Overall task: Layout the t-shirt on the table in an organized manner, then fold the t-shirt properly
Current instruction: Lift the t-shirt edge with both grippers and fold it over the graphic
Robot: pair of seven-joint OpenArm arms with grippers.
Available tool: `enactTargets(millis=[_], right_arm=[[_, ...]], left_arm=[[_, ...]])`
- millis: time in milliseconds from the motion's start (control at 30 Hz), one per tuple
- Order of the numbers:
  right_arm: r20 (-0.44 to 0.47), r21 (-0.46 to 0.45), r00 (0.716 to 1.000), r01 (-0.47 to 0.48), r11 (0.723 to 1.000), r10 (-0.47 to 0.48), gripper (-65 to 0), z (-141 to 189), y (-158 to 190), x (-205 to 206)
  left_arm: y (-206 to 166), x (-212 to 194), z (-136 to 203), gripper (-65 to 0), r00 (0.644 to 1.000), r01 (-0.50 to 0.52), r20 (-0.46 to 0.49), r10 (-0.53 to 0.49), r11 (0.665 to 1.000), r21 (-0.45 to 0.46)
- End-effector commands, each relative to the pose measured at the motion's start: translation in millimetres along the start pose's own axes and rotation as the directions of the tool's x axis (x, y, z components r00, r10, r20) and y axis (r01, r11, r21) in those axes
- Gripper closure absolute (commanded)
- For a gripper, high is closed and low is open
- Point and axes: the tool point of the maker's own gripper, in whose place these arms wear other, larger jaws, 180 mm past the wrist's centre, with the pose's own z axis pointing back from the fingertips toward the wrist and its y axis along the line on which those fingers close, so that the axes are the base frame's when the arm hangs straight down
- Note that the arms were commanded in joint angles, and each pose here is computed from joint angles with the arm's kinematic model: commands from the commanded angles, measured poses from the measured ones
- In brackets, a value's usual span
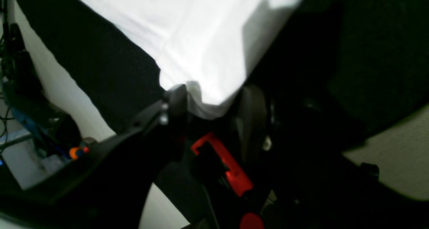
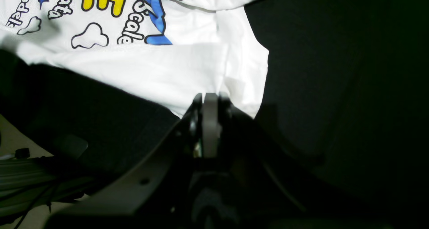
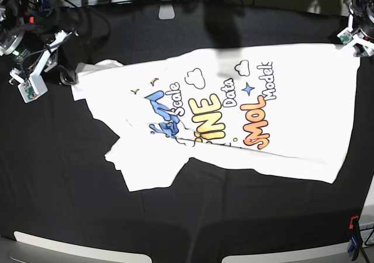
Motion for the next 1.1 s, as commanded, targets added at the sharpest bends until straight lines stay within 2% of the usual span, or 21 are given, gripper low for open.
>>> enactTargets(millis=[0, 100, 267, 333, 400, 433, 667, 867, 967, 1000, 1067], right_arm=[[0.043, -0.003, 0.999, -0.030, 1.000, 0.030, -1.1, 4.0, -1.3, 13.1], [0.043, -0.003, 0.999, -0.030, 1.000, 0.030, -1.1, 4.0, -1.3, 13.0], [0.041, -0.002, 0.999, -0.030, 1.000, 0.030, -1.1, 4.0, -1.2, 12.6], [0.040, -0.003, 0.999, -0.030, 1.000, 0.030, -1.1, 4.0, -1.3, 12.5], [0.039, -0.003, 0.999, -0.030, 1.000, 0.030, -1.1, 4.0, -1.3, 12.2], [0.039, -0.003, 0.999, -0.030, 1.000, 0.030, -1.1, 4.0, -1.3, 12.4], [0.041, 0.000, 0.998, -0.038, 0.999, 0.038, -1.1, 4.2, -1.6, 13.7], [0.012, 0.033, 0.994, -0.110, 0.993, 0.110, -1.0, 3.1, -0.5, 16.7], [0.037, 0.038, 0.990, -0.137, 0.990, 0.136, -0.1, 2.7, -0.3, 23.8], [0.058, 0.027, 0.987, -0.149, 0.988, 0.147, 0.0, 3.0, -2.0, 28.1], [0.085, -0.018, 0.979, -0.183, 0.983, 0.184, 0.0, 3.2, -8.8, 33.9]], left_arm=[[5.6, 2.6, 2.2, -25.6, 1.000, 0.014, 0.022, -0.014, 1.000, 0.011], [4.1, 17.6, 2.9, -25.6, 0.995, 0.009, 0.104, -0.010, 1.000, 0.010], [2.9, 19.3, 2.3, -23.9, 0.994, 0.001, 0.108, -0.002, 1.000, 0.010], [1.9, 20.6, 2.2, -15.9, 0.994, -0.003, 0.113, 0.002, 1.000, 0.009], [1.1, 23.4, 2.5, -2.0, 0.992, -0.005, 0.129, 0.004, 1.000, 0.008], [1.2, 24.1, 2.5, 0.0, 0.991, -0.013, 0.132, 0.012, 1.000, 0.007], [1.6, 26.2, 2.8, 0.0, 0.989, -0.034, 0.144, 0.033, 0.999, 0.005], [8.4, 29.6, 1.4, 0.0, 0.988, -0.035, 0.151, 0.031, 0.999, 0.020], [14.7, 30.2, -0.1, 0.0, 0.989, -0.036, 0.145, 0.031, 0.999, 0.035], [20.0, 29.1, -1.1, 0.0, 0.990, -0.043, 0.134, 0.036, 0.998, 0.052], [40.1, 27.3, -1.6, 0.0, 0.985, -0.133, 0.127, 0.117, 0.983, 0.123]])
